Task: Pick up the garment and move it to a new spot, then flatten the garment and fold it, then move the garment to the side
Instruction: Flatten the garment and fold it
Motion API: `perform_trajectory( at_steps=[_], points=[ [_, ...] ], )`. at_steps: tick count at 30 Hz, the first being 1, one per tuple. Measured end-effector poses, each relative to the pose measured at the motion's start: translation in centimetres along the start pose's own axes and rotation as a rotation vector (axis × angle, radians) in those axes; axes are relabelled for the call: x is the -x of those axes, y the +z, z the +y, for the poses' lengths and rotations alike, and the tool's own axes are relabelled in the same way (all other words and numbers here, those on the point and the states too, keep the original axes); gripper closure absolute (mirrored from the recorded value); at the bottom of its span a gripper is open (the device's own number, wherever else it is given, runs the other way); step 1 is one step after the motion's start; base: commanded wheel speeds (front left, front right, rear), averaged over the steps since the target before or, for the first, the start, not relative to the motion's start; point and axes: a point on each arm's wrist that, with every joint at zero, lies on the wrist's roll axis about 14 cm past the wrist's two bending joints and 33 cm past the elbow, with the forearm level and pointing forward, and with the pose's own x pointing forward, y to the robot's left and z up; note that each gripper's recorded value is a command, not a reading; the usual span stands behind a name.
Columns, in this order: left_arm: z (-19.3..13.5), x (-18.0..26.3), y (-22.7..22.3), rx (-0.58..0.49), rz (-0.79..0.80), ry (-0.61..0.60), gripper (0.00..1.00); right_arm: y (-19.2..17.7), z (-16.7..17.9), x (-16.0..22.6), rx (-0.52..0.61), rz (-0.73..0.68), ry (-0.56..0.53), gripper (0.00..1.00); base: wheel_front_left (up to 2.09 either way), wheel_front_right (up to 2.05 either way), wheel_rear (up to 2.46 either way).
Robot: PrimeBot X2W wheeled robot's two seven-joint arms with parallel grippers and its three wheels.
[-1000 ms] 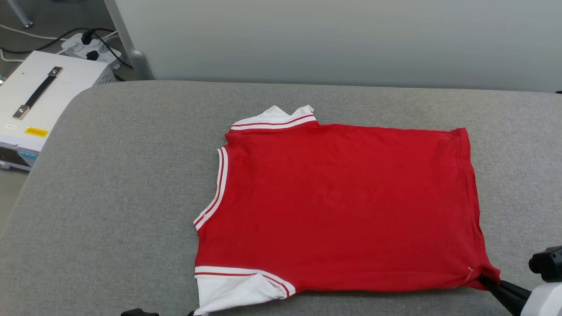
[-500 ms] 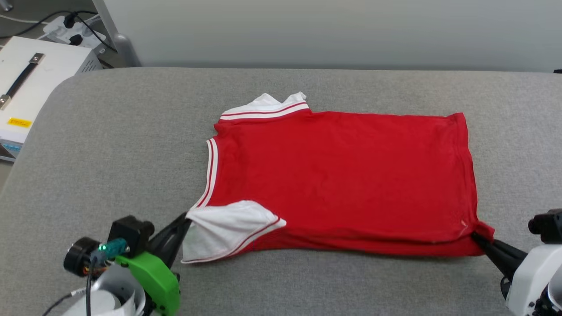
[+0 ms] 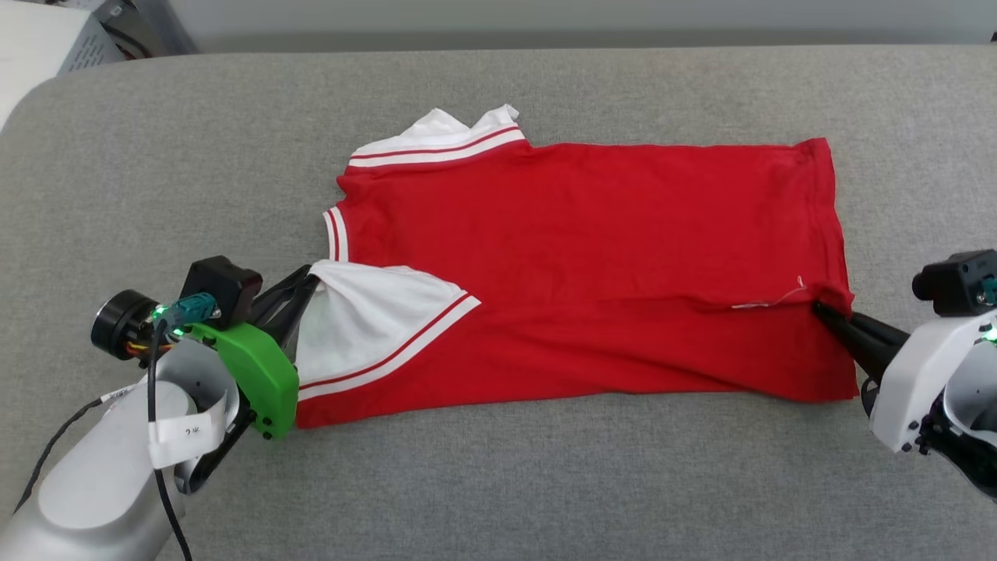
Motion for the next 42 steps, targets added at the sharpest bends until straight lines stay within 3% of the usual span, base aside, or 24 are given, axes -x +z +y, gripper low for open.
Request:
perform_trajectory(
  at_steps=[11, 19, 20, 21, 22, 23, 24, 36, 42],
  points=[
    [0.8, -3.7, -3.9, -0.003, 0.101, -0.015, 1.00, -1.1, -3.0, -3.8, 0.046, 0.100, -0.048, 1.00, 0.00, 0.00, 0.00],
    [-0.2, -3.9, -6.4, 0.039, 0.147, -0.029, 1.00, -3.3, -2.7, -5.0, 0.054, 0.166, -0.033, 1.00, 0.00, 0.00, 0.00],
    [0.0, -3.9, -6.4, 0.041, 0.143, -0.021, 1.00, -3.3, -2.7, -5.0, 0.049, 0.162, -0.034, 0.98, 0.00, 0.00, 0.00],
    [0.1, -3.8, -6.4, 0.045, 0.135, -0.013, 1.00, -3.2, -2.6, -4.9, 0.040, 0.154, -0.034, 0.85, 0.00, 0.00, 0.00],
    [0.3, -3.7, -6.4, 0.046, 0.132, -0.004, 0.00, -3.0, -2.5, -4.9, 0.034, 0.143, -0.032, 0.55, 0.00, 0.00, 0.00],
    [0.4, -3.5, -6.2, 0.045, 0.123, 0.004, 0.00, -2.6, -2.4, -4.8, 0.030, 0.124, -0.031, 0.03, 0.00, 0.00, 0.00],
    [0.6, -3.3, -6.1, 0.048, 0.119, 0.014, 0.00, -2.1, -2.3, -4.7, 0.033, 0.097, -0.030, 0.00, 0.00, 0.00, 0.00],
    [3.5, -0.1, 1.5, 0.021, -0.035, 0.065, 0.00, 3.3, -1.7, -1.0, 0.085, -0.132, -0.018, 0.00, 0.00, 0.00, 0.00],
    [2.5, 1.7, 1.2, 0.121, 0.175, 0.007, 0.00, 4.7, -0.8, -0.5, 0.111, -0.173, -0.001, 0.00, 0.00, 0.00, 0.00]
  ],
)
